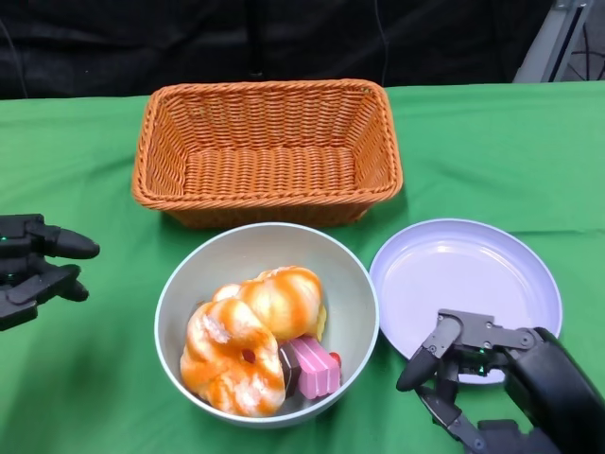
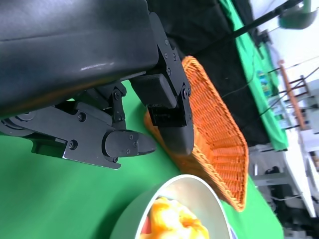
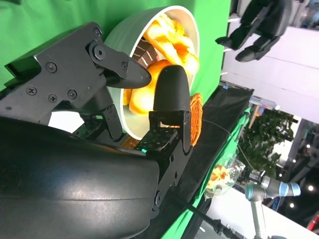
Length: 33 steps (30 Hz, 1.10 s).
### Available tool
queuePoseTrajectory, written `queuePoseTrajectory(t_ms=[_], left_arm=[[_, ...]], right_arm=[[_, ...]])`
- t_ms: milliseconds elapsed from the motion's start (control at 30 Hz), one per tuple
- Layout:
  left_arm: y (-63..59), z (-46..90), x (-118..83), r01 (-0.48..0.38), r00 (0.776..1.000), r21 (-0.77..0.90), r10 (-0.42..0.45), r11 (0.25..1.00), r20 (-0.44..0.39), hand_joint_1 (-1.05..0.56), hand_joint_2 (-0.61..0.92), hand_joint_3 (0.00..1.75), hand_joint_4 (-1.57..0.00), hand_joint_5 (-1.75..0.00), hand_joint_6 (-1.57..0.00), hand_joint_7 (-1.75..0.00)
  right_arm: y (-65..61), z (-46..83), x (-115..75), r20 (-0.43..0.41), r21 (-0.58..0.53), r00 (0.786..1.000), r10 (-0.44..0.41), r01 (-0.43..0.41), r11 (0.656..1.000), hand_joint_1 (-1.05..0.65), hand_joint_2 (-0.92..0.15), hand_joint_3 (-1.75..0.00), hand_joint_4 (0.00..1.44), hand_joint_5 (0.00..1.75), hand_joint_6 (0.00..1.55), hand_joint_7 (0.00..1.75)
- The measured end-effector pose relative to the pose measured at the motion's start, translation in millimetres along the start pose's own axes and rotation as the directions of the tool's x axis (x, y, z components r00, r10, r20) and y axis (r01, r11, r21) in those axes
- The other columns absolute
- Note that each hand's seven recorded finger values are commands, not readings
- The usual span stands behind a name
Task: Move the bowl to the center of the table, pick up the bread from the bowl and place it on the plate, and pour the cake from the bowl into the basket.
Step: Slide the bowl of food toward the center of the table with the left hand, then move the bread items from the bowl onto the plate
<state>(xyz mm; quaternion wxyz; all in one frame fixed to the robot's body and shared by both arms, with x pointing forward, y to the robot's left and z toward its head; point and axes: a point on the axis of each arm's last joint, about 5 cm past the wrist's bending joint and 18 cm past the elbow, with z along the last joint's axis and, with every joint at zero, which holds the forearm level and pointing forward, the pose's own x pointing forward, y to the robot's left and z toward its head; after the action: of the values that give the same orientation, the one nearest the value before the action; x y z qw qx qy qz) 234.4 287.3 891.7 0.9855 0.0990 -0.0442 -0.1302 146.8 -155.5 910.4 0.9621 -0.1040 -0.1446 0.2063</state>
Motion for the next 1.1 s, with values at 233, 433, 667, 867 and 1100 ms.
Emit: queuePoseTrajectory(t_ms=[233,433,667,867,1100], left_arm=[[-7.4,-2.9,1,-0.018,0.999,-0.012,0.018,1.000,0.033,-0.09,0.92,0.42,-0.72,-1.36,-0.84,-0.97],[-10.6,-3.4,2,-0.019,0.999,-0.013,0.020,1.000,0.043,-0.07,0.92,0.42,-0.71,-1.37,-0.83,-0.99],[-15.8,-5.1,4,-0.016,0.999,-0.018,0.016,1.000,0.045,-0.06,0.91,0.42,-0.73,-1.34,-0.85,-0.98],[-18.4,-4.9,4,-0.001,0.998,0.003,0.001,1.000,0.058,-0.06,0.91,0.42,-0.74,-1.32,-0.84,-0.97],[-21.4,-5.6,5,0.022,0.998,0.025,-0.024,0.999,0.054,-0.07,0.89,0.42,-0.75,-1.32,-0.85,-0.97]], right_arm=[[-11.9,35.6,-2.4,0.137,-0.165,0.987,0.081,-0.057,0.985,-0.33,-0.91,-0.01,0.59,0.74,0.71,0.27],[-12.2,58.3,7.5,0.161,-0.246,0.974,0.159,-0.116,0.962,-0.46,-0.90,0.00,0.58,0.61,0.65,0.10],[-10.1,68.0,38.4,0.165,-0.346,0.960,0.227,-0.159,0.925,-0.55,-0.90,0.00,0.56,0.50,0.62,0.04],[-0.6,56.3,66.9,0.062,-0.441,0.958,0.278,-0.224,0.869,-0.59,-0.90,0.00,0.66,0.32,0.62,0.01],[14.0,41.3,89.1,-0.025,-0.542,0.962,0.271,-0.240,0.805,-0.70,-0.92,-0.02,0.79,0.25,0.62,0.00]])
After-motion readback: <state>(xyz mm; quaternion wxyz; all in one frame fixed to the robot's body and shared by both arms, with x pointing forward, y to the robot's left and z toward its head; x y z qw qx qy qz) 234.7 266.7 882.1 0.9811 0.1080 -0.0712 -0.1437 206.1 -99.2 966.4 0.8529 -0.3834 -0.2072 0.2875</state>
